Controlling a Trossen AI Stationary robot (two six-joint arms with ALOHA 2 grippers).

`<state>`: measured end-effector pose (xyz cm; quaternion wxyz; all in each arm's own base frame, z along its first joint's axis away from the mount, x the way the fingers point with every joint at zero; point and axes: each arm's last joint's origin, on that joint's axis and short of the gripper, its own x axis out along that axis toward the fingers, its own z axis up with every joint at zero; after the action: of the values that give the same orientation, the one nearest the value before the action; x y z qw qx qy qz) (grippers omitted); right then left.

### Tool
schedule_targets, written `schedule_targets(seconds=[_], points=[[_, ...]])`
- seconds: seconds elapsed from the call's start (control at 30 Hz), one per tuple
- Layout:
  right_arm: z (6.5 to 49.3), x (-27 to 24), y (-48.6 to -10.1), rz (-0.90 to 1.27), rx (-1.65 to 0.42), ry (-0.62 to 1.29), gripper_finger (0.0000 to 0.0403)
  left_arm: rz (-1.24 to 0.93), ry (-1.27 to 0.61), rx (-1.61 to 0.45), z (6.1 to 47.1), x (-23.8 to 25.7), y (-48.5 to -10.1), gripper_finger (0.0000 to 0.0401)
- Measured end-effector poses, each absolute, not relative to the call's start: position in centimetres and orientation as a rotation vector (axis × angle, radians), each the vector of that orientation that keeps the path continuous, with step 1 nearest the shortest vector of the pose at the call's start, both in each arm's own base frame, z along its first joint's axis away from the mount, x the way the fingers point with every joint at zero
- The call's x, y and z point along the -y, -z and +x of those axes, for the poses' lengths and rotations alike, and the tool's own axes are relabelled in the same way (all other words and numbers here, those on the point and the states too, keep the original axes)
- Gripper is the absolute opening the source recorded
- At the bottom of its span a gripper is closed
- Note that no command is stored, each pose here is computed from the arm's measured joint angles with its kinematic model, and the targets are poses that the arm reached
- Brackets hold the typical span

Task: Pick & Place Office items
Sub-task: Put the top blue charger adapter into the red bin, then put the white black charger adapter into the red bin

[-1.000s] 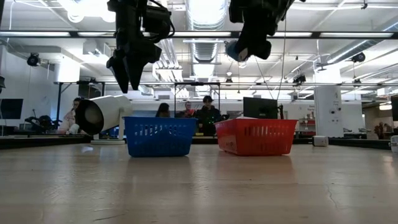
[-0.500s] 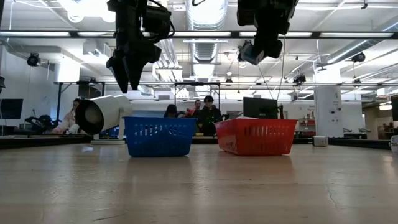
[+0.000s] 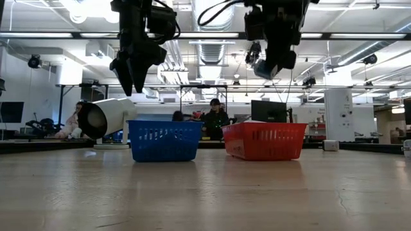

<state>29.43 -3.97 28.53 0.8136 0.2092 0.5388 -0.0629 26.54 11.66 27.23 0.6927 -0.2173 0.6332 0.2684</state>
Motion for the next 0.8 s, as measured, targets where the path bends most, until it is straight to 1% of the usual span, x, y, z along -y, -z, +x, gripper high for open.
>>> schedule_targets(seconds=[0.27, 0.37, 0.53, 0.57, 0.6, 0.73, 0.8], points=[[31.7, 4.4, -25.5, 0.451, -1.243, 0.101, 0.0116, -0.485, -0.599, -1.415, 26.5, -11.7, -27.2, 0.0332], [32.3, 4.5, -25.3, 0.435, -1.245, 0.087, 0.0116, -0.485, -0.600, -1.416, 26.5, -11.7, -27.2, 0.0332], [32.5, 4.7, -26.2, 0.427, -1.207, 0.083, 0.0116, -0.485, -0.600, -1.418, 26.5, -11.6, -27.2, 0.0332], [32.5, 4.8, -26.4, 0.428, -1.200, 0.085, 0.0126, -0.485, -0.600, -1.418, 26.5, -11.6, -27.2, 0.0332], [32.4, 4.9, -26.6, 0.432, -1.194, 0.089, 0.0144, -0.485, -0.600, -1.418, 26.5, -11.6, -27.2, 0.0332], [32.2, 5.2, -26.8, 0.441, -1.196, 0.103, 0.0246, -0.484, -0.598, -1.418, 26.5, -11.6, -27.2, 0.0332], [32.1, 5.2, -26.7, 0.453, -1.200, 0.096, 0.0285, -0.482, -0.597, -1.419, 26.5, -11.6, -27.2, 0.0332]])
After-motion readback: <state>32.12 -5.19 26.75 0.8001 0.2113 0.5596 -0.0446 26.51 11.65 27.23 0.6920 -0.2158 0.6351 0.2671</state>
